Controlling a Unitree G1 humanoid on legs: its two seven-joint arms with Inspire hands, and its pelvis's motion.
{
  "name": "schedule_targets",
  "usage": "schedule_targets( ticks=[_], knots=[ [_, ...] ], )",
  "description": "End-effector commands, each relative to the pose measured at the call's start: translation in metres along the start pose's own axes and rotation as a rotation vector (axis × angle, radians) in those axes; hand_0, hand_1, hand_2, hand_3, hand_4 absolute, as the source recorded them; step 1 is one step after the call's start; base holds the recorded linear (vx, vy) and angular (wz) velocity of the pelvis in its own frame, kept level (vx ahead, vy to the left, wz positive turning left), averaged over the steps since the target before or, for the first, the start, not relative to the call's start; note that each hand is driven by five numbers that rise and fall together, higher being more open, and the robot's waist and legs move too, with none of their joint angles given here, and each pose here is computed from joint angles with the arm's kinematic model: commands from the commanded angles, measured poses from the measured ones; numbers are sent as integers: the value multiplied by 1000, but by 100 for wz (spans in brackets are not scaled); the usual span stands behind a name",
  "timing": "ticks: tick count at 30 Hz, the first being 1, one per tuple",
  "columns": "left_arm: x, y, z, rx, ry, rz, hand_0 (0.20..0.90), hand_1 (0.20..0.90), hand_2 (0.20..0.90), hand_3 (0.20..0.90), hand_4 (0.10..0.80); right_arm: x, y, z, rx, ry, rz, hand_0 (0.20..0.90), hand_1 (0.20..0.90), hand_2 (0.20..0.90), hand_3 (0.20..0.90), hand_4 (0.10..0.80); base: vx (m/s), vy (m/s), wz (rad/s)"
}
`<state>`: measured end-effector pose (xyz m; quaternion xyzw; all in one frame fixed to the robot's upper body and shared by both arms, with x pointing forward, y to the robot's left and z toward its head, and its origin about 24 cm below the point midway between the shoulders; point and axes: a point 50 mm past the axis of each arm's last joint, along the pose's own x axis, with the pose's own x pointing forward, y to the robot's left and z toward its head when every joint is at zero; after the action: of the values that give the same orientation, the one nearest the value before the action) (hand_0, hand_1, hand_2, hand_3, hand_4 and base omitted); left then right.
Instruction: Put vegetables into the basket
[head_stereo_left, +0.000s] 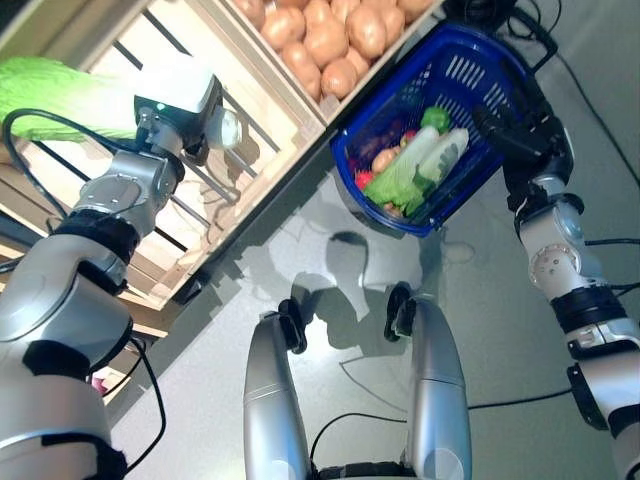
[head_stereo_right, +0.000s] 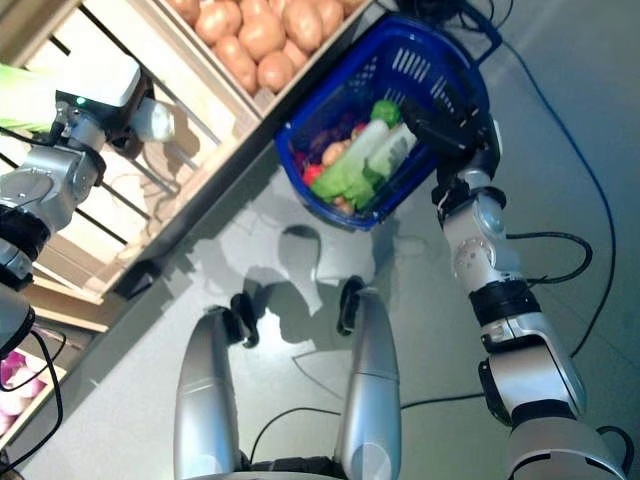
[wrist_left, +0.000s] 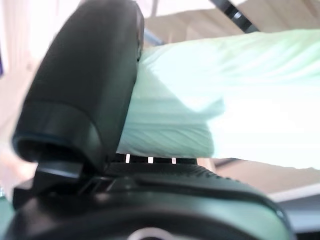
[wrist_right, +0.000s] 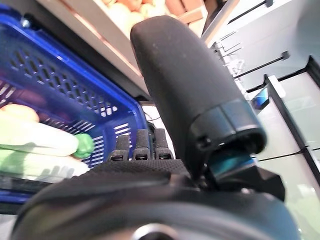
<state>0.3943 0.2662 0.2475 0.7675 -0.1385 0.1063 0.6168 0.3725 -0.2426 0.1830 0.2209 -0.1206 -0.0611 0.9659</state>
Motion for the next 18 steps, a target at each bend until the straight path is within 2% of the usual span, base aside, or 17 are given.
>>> schedule_targets(
  ticks=[1, 8, 12, 16, 18],
  knots=[
    [-6, 43, -29, -120, 29, 223, 300, 300, 300, 300, 400, -6, 14, 31, 34, -185, 87, 900, 900, 900, 900, 800, 166, -73, 13],
    [-27, 21, -12, -408, -82, 231, 300, 300, 300, 300, 400, -24, 8, -18, -104, -36, 60, 900, 900, 900, 900, 800, 139, -61, 8],
    [-38, 13, -4, -613, -102, 227, 300, 300, 300, 300, 400, -33, 16, -34, -121, 13, 145, 900, 900, 900, 900, 800, 101, -75, 2],
    [-59, -13, 11, -961, -95, 218, 300, 300, 300, 300, 400, -57, 30, -69, -79, 133, 344, 900, 900, 900, 900, 800, 126, -84, -3],
    [-62, -17, 14, -1037, -96, 213, 300, 300, 300, 300, 400, -61, 32, -77, -72, 172, 390, 900, 900, 900, 900, 800, 102, -67, 10]
  ],
)
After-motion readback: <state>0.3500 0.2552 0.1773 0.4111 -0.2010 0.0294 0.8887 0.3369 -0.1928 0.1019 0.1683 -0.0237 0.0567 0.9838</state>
